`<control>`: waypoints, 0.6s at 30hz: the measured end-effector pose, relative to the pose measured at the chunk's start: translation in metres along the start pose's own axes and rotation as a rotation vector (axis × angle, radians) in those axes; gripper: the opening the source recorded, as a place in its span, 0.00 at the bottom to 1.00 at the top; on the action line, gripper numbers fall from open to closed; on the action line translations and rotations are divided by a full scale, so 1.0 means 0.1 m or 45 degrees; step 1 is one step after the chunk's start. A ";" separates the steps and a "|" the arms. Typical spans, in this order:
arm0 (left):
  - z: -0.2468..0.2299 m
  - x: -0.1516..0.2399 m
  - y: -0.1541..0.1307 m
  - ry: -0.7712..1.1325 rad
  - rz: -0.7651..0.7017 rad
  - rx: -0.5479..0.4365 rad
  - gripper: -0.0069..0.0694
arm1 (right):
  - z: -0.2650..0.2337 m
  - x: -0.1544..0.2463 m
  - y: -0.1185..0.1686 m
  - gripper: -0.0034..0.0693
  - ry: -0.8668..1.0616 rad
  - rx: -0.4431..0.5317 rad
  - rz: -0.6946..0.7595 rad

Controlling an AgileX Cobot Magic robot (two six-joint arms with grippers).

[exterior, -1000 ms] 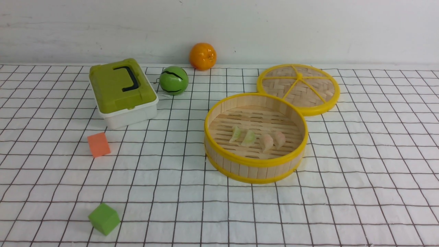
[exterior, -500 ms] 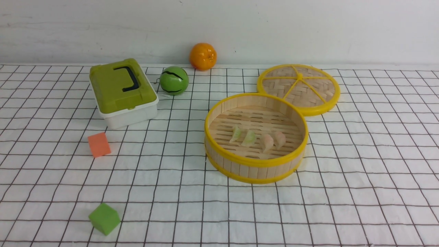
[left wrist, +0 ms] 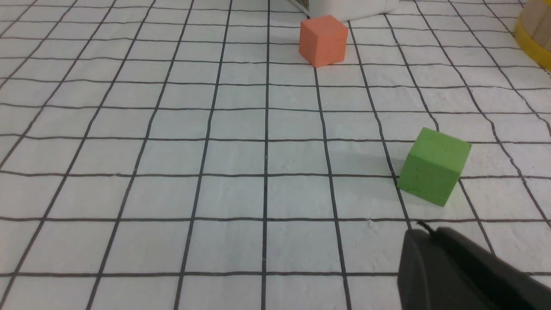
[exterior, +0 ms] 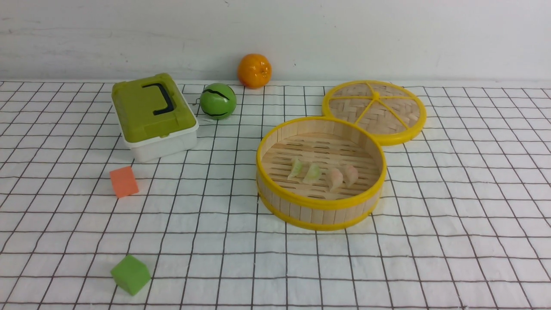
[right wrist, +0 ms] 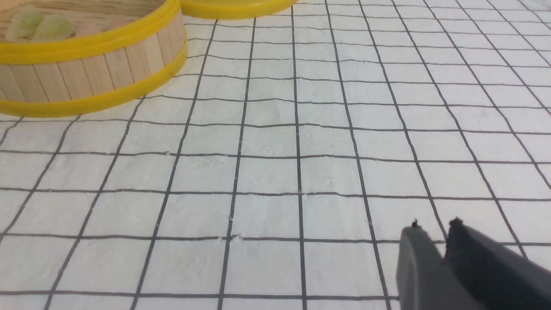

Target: Put the dumplings into the steamer on the table with the white tablecloth.

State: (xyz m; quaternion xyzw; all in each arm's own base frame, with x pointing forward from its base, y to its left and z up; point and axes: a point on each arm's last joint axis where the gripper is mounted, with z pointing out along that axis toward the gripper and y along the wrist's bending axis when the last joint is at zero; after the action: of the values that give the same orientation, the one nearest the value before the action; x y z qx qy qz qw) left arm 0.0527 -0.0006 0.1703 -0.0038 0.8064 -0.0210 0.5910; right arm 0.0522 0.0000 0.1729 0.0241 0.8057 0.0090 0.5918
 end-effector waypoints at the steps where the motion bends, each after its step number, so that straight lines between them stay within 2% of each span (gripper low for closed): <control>1: 0.00 0.00 0.00 0.000 0.000 -0.001 0.07 | 0.00 0.00 0.00 0.19 0.000 0.000 0.000; 18: 0.00 0.00 0.00 0.000 0.001 -0.001 0.07 | 0.00 0.00 0.00 0.22 0.000 0.000 -0.001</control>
State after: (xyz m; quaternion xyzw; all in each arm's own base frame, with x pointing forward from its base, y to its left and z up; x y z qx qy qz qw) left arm 0.0528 -0.0005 0.1703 -0.0038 0.8064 -0.0206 0.5910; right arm 0.0522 0.0000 0.1729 0.0236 0.8057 0.0087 0.5918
